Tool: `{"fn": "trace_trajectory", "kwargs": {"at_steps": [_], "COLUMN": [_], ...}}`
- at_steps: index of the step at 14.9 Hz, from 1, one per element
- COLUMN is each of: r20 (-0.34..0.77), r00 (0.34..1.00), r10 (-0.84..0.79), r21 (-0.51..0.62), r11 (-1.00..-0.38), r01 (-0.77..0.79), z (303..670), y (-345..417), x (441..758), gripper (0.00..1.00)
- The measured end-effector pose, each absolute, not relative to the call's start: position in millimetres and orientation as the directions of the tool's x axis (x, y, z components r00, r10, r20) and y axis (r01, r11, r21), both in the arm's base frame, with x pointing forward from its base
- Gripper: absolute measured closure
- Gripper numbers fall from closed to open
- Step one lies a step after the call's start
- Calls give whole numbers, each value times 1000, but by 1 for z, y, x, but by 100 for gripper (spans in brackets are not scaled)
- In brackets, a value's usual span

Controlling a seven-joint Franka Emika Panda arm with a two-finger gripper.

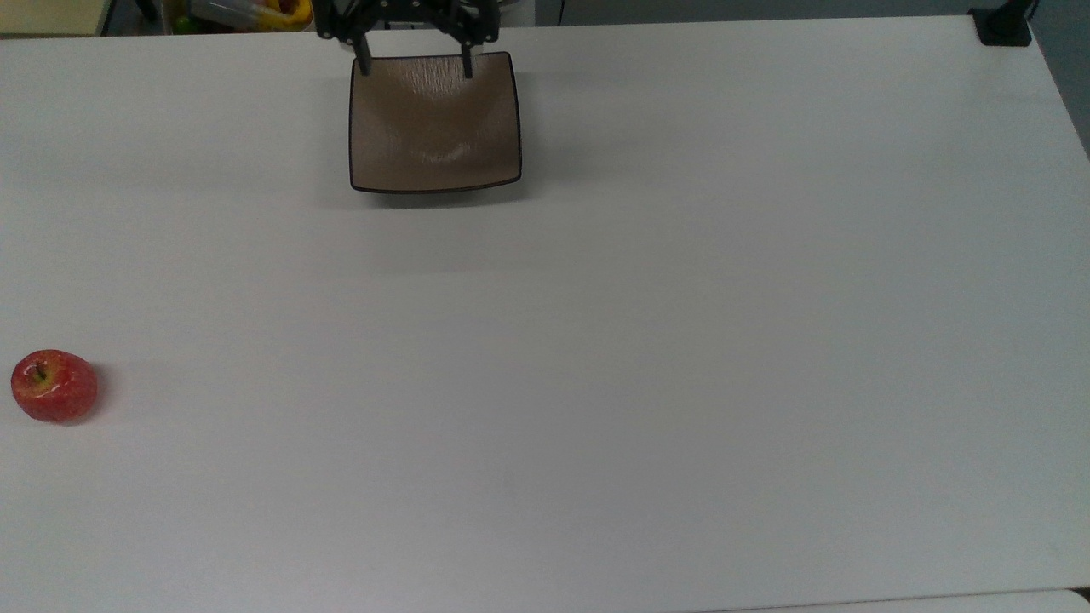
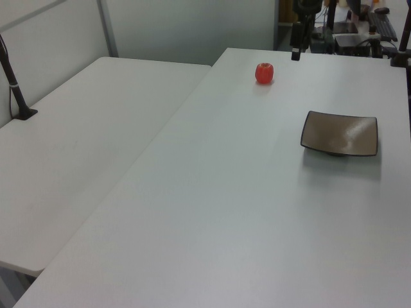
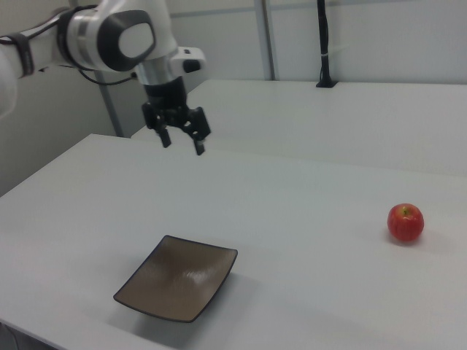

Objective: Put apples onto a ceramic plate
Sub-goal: 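Lower the open gripper down around the red apple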

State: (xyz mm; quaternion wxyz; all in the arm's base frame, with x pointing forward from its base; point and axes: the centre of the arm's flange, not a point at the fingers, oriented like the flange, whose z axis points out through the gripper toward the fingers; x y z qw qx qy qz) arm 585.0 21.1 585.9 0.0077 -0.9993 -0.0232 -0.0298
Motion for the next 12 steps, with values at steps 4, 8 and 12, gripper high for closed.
{"fn": "trace_trajectory", "kwargs": {"at_steps": [4,8,12], "r20": [127,236,372], "r00": [990,972,927], "r10": [62,5,-54], "r21": [-4,10,24], "r11": [-998,-1000,-997], "r01": [63,3,-68], "z": [589,576,545], "y": [-29,-84,-136], "x": [616,650,686], "gripper": [0,0,0]}}
